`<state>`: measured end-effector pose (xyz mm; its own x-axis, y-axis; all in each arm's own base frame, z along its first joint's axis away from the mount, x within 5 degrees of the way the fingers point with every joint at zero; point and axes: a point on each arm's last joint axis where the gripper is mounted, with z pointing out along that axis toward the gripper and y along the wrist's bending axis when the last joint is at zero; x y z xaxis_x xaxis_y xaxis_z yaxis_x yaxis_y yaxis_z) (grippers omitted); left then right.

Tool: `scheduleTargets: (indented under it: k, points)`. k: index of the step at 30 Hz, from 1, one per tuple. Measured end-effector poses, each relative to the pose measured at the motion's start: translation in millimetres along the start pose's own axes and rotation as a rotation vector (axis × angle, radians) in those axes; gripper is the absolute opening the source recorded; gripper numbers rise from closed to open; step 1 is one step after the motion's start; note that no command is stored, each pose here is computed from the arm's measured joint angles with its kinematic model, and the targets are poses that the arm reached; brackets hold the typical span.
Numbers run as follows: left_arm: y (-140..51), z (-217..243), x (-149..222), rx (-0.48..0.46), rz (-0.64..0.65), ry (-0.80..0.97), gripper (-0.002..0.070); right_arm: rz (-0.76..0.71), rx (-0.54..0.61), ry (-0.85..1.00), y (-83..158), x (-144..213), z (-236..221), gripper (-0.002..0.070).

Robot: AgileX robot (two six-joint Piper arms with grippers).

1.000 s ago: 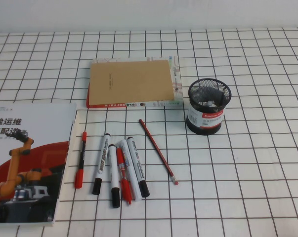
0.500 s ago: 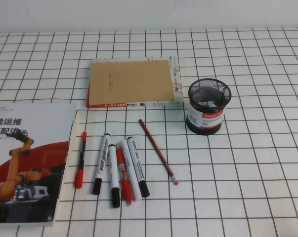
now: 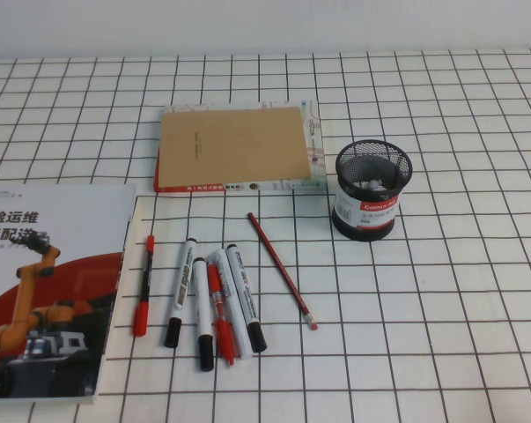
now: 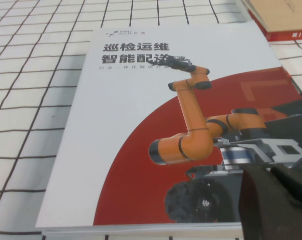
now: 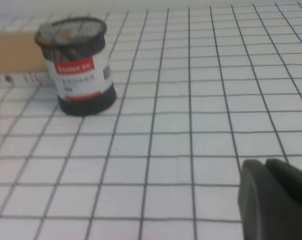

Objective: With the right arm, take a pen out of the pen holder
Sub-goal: 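Take a marker out of the pen holder and lay it on the table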

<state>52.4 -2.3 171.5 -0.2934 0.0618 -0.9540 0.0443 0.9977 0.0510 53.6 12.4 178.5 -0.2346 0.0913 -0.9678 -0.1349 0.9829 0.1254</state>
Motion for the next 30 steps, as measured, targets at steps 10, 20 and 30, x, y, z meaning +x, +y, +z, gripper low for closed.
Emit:
scheduleTargets:
  k: [10, 20, 30]
  points:
    - [0.0, 0, 0, 0.0, 0.0, 0.0, -0.0004, 0.439, -0.036, -0.238, -1, -21, -3, -0.0016]
    - [0.0, 0, 0, 0.0, 0.0, 0.0, -0.0004, 0.498, -0.09, -0.178, 5, -23, -3, -0.0016]
    - [0.0, 0, 0, 0.0, 0.0, 0.0, -0.0004, 0.421, -0.146, 0.121, 22, -78, 18, -0.0016]
